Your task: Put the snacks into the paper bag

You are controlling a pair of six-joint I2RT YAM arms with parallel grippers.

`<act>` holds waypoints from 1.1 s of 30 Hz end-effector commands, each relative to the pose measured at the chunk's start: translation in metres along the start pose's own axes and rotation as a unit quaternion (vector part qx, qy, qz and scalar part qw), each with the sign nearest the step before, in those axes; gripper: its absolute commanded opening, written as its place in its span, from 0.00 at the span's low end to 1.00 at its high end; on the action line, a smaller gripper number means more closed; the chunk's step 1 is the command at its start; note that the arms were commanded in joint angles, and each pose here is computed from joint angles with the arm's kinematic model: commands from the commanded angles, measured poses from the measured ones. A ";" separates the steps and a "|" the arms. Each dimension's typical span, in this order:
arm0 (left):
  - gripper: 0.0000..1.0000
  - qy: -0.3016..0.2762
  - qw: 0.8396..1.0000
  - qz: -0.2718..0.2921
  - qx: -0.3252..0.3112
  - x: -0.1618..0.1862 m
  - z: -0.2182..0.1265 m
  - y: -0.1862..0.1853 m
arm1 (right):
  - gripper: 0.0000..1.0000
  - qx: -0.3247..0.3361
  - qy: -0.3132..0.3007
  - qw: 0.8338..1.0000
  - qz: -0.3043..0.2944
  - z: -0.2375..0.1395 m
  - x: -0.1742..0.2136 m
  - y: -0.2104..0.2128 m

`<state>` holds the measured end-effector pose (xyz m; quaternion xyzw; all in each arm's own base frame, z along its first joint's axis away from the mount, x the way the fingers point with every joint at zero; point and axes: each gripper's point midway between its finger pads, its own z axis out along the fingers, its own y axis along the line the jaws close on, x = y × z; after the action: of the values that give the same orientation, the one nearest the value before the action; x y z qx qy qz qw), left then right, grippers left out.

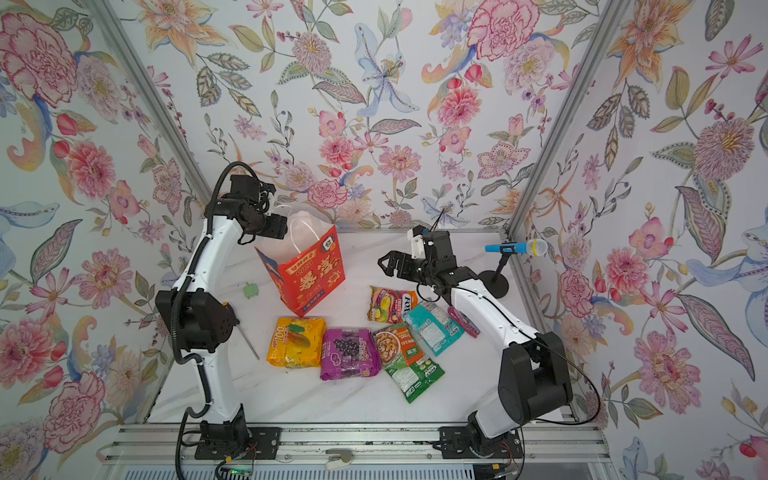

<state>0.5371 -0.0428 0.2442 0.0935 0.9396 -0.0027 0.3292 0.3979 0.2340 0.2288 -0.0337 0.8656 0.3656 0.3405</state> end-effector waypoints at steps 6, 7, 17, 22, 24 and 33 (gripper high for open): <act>0.50 -0.005 1.000 0.012 0.002 -0.007 -0.004 -0.003 | 0.98 0.011 -0.006 1.000 0.001 -0.009 0.000 -0.005; 0.46 -0.006 1.000 0.012 0.001 -0.007 -0.004 -0.003 | 0.98 0.011 -0.007 1.000 0.002 -0.010 0.000 -0.005; 0.15 -0.039 0.999 -0.003 -0.011 -0.022 -0.025 0.002 | 0.98 0.018 0.008 1.000 -0.008 0.000 0.004 -0.004; 0.07 -0.066 0.998 -0.016 -0.007 -0.033 -0.041 0.001 | 0.94 0.019 0.039 0.999 -0.018 0.009 0.019 0.005; 0.05 -0.078 0.997 -0.021 -0.004 -0.036 -0.047 0.000 | 0.90 0.023 0.066 0.997 -0.019 0.012 0.036 0.007; 0.05 -0.115 0.993 -0.031 -0.012 -0.030 -0.062 0.001 | 0.71 0.070 0.183 0.980 -0.045 -0.002 0.137 0.014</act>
<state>0.5231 -0.0425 0.2895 0.0704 0.9142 -0.0118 0.3990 0.3199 0.2808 0.1742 -0.1104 0.9130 0.3156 0.2339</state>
